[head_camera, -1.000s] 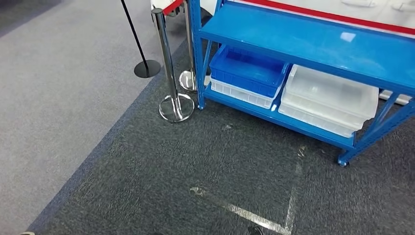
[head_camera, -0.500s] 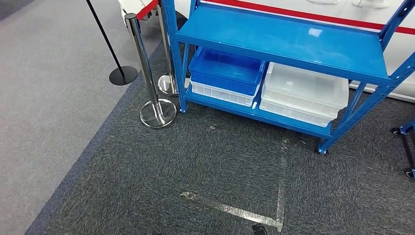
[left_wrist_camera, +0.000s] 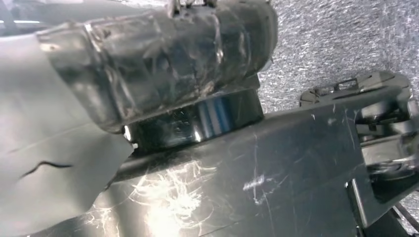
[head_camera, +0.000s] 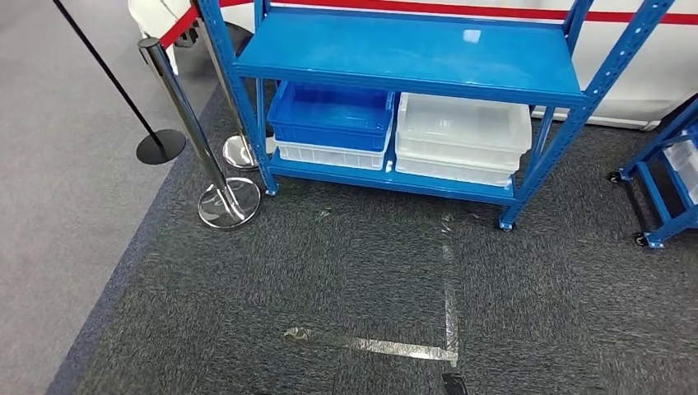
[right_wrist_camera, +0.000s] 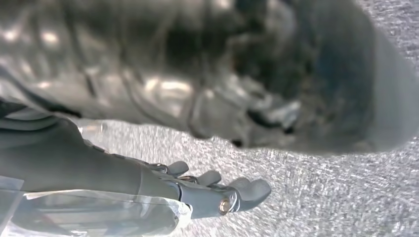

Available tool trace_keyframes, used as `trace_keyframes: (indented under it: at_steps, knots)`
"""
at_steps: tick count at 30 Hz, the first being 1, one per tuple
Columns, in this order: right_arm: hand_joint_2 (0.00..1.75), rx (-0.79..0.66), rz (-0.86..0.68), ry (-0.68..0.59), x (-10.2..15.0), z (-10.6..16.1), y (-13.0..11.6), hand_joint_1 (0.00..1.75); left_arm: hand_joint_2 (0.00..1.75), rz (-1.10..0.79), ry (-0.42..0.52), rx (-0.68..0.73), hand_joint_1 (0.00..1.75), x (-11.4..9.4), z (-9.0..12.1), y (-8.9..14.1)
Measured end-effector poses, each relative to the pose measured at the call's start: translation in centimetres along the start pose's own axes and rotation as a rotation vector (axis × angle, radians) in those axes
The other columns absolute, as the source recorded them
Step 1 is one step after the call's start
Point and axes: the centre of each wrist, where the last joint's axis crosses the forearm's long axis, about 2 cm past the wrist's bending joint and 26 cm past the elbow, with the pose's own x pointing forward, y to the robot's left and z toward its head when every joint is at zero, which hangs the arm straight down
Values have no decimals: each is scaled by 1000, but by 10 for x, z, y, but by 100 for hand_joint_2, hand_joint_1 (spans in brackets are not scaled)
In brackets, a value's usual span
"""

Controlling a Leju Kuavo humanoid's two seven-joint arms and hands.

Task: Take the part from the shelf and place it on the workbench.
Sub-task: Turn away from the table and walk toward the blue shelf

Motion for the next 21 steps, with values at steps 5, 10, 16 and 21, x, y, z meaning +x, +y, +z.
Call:
trace_keyframes:
  at_steps: [5,10,16,21]
  knots:
    - [0,-5,-15,4,0,0,-1,0,44,-1,-3,-4,0,1,0,0]
    - [175,-48,20,6,0,0,-1,0,175,0,-6,-3,0,2,0,0]
    - [175,-63,53,-7,-2,0,-1,0,175,3,-7,6,0,3,0,0]
    - [175,-30,68,18,-18,0,1,0,44,-37,-15,-19,0,1,1,-2]
